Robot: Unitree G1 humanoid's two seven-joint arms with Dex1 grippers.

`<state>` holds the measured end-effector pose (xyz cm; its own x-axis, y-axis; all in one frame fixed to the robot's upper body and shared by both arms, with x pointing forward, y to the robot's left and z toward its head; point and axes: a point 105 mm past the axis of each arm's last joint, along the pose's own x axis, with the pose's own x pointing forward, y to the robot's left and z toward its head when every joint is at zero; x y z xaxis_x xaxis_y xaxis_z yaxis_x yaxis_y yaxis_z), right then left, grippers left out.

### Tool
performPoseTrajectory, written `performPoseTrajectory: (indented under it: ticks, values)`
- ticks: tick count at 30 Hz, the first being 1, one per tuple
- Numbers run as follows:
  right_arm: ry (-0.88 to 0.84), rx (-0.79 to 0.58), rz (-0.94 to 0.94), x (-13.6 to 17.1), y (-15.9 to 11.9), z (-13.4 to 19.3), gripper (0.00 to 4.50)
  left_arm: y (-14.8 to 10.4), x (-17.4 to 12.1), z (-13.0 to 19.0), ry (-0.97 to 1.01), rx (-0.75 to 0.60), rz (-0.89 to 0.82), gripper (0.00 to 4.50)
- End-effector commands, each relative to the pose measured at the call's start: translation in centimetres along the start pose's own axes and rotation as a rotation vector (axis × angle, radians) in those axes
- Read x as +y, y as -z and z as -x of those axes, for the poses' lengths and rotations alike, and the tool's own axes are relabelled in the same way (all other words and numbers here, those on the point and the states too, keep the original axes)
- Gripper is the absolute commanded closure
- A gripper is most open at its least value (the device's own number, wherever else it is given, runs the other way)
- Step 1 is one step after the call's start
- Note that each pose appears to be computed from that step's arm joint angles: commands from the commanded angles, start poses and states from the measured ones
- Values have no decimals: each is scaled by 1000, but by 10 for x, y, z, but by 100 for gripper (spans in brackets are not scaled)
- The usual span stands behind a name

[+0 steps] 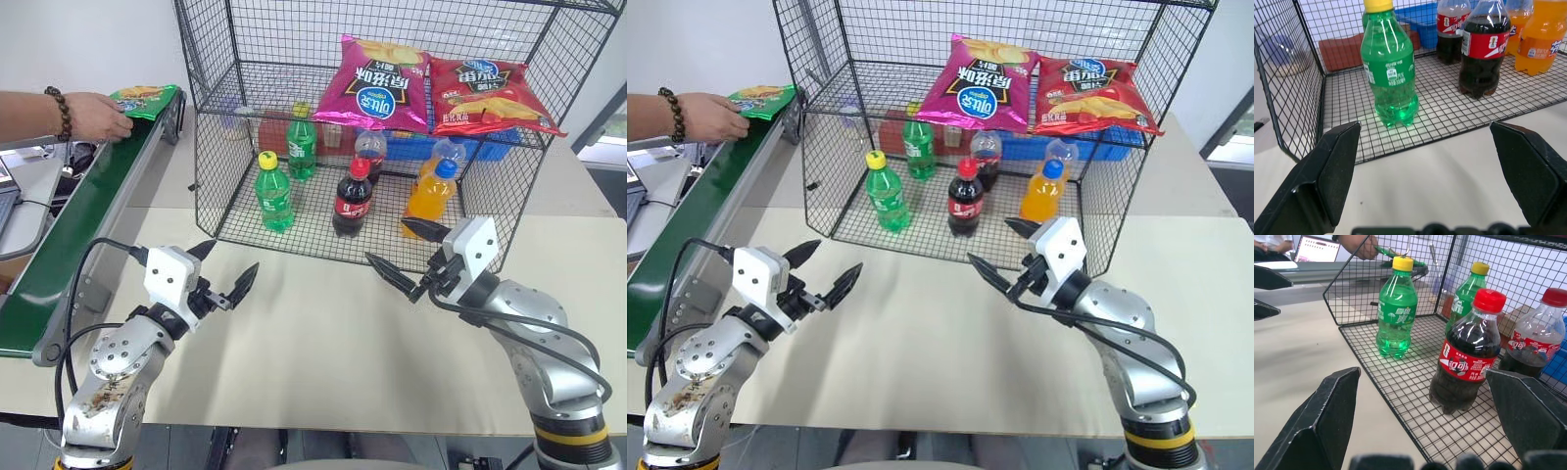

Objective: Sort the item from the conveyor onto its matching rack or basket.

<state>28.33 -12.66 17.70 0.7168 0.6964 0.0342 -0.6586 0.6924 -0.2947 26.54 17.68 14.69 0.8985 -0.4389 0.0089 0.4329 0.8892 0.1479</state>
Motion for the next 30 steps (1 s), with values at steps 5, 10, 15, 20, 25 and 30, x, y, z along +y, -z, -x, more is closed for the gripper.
performPoseTrajectory:
  ticks: [5, 10, 15, 20, 25, 30]
  values:
    - [-158, -8, 59, 5, -22, -17, 0, -17, 26, 15, -140, -75, 22, 2]
    - [-357, -50, 21, 18, -52, -42, 0, -24, 46, 26, -259, -108, 52, 2]
    - [-530, -143, -16, 39, -91, -73, 0, -36, 87, 48, -506, -206, 145, 2]
    - [-624, -212, -23, 49, -113, -81, 0, -36, 111, 67, -671, -294, 342, 2]
    - [-694, -295, 6, 57, -140, -86, 0, -19, 150, 87, -827, -313, 615, 2]
    - [-704, -317, 21, 60, -148, -90, 0, -20, 166, 91, -811, -369, 827, 2]
